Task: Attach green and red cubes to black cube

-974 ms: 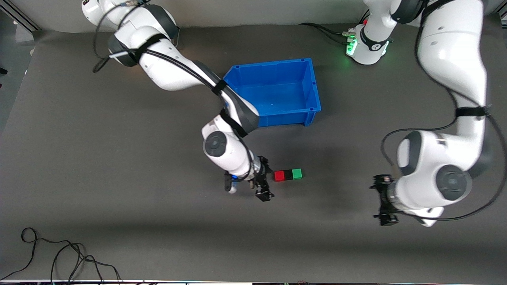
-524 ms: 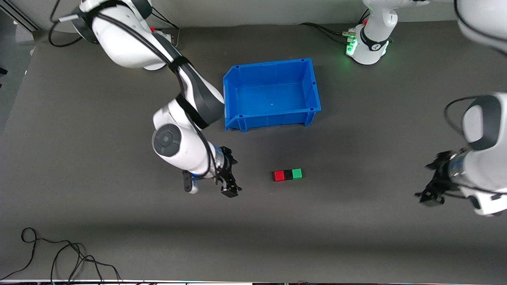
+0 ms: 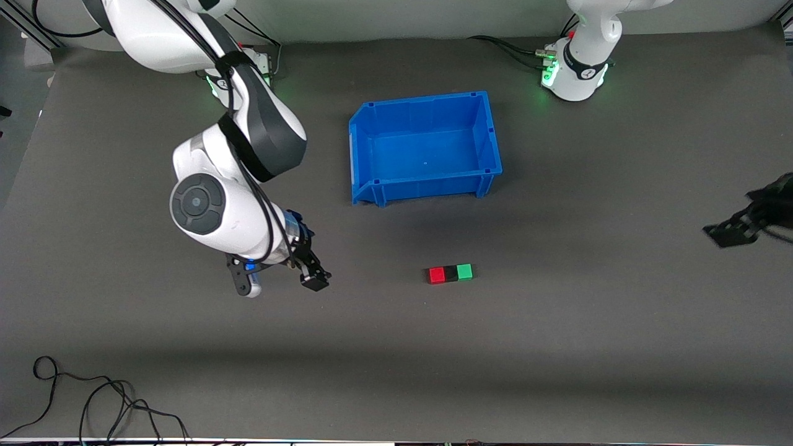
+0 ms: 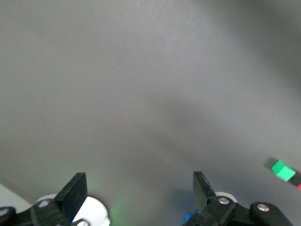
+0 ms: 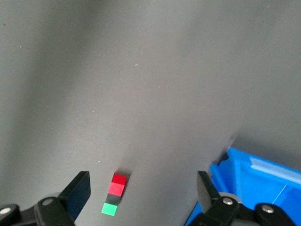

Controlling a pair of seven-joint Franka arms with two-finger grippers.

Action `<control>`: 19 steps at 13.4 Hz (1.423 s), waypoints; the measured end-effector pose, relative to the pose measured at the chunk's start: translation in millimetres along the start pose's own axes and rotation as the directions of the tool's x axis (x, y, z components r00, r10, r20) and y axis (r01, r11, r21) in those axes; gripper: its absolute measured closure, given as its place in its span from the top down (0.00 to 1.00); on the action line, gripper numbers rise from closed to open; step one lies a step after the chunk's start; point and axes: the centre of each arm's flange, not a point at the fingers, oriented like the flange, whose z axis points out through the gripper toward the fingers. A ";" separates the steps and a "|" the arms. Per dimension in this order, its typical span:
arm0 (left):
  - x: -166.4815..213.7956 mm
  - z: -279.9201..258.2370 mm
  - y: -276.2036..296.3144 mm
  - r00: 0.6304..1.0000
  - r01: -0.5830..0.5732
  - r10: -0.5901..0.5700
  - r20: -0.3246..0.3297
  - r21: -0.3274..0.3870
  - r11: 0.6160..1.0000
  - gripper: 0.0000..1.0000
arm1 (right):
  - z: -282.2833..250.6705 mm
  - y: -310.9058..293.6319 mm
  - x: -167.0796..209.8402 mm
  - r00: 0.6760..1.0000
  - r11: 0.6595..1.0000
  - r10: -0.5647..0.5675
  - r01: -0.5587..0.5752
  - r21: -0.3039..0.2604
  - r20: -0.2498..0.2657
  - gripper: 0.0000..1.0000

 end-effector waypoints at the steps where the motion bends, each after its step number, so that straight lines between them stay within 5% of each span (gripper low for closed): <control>1: -2.7 -5.1 -1.4 1.000 -0.006 0.006 -0.004 -0.003 1.000 1.00 | -9.0 7.1 3.6 0.999 0.999 -0.047 0.047 0.002 -0.011 1.00; 6: -31.7 -12.4 36.9 0.987 -0.159 0.159 -0.014 -0.035 0.987 1.00 | -72.7 63.4 58.7 0.938 0.939 -0.344 0.344 0.005 -0.047 1.00; 10: -51.0 -23.7 52.3 0.924 -0.381 0.379 -0.045 -0.042 0.924 1.00 | -103.1 105.1 96.4 0.865 0.871 -0.491 0.490 -0.036 -0.106 1.00; 17: -37.6 -30.5 33.6 0.809 -0.585 0.581 -0.091 -0.020 0.811 1.00 | -166.2 182.0 167.8 0.664 0.669 -0.743 0.741 -0.063 -0.083 1.00; 19: -39.4 -34.5 28.4 0.789 -0.607 0.602 -0.118 0.000 0.795 1.00 | -175.8 189.2 169.9 0.643 0.650 -0.759 0.756 -0.075 -0.097 1.00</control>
